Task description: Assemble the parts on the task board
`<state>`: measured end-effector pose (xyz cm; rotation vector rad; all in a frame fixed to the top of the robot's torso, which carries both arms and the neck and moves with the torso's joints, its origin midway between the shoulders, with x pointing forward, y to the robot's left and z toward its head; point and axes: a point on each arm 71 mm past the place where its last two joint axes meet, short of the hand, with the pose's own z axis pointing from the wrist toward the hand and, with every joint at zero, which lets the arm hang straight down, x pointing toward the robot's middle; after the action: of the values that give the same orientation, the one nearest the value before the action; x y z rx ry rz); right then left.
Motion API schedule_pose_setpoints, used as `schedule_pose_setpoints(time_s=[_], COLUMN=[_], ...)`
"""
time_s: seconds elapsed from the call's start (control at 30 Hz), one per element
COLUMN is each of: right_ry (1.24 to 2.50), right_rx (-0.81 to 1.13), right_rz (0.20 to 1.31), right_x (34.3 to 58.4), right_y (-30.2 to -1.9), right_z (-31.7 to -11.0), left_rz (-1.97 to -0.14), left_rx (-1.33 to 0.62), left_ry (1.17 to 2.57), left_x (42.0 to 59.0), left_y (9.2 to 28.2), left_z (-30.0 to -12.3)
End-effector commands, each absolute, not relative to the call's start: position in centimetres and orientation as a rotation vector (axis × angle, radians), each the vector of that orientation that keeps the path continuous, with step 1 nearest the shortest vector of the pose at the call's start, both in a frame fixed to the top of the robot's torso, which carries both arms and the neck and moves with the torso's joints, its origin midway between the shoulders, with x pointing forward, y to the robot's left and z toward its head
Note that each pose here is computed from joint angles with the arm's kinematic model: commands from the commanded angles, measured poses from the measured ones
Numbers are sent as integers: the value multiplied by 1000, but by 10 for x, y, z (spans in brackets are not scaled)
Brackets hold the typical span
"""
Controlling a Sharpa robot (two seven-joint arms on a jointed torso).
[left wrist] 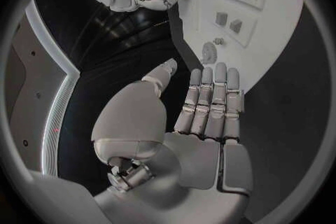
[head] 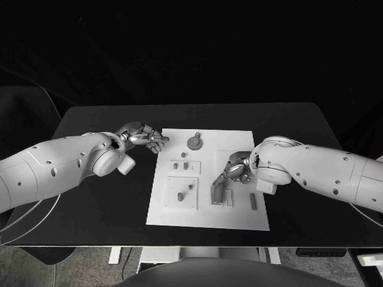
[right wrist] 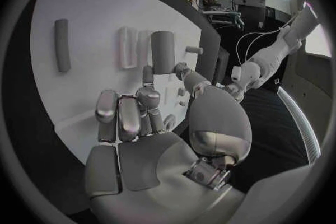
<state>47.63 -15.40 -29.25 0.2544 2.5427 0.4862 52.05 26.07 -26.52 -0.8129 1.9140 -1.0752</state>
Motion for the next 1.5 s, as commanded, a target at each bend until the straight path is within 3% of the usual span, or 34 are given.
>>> schedule_pose_setpoints(time_s=[0.03,1.5], right_ry=[2537,2550], right_rx=[204,164], right_rz=[447,450], right_x=[477,477], right_y=[-153,-138], right_z=[-293,-301], left_rz=[-1089,-1086], left_rx=[-800,-797], left_ry=[1924,1943], left_x=[520,520], left_y=[258,257], left_z=[-265,-266])
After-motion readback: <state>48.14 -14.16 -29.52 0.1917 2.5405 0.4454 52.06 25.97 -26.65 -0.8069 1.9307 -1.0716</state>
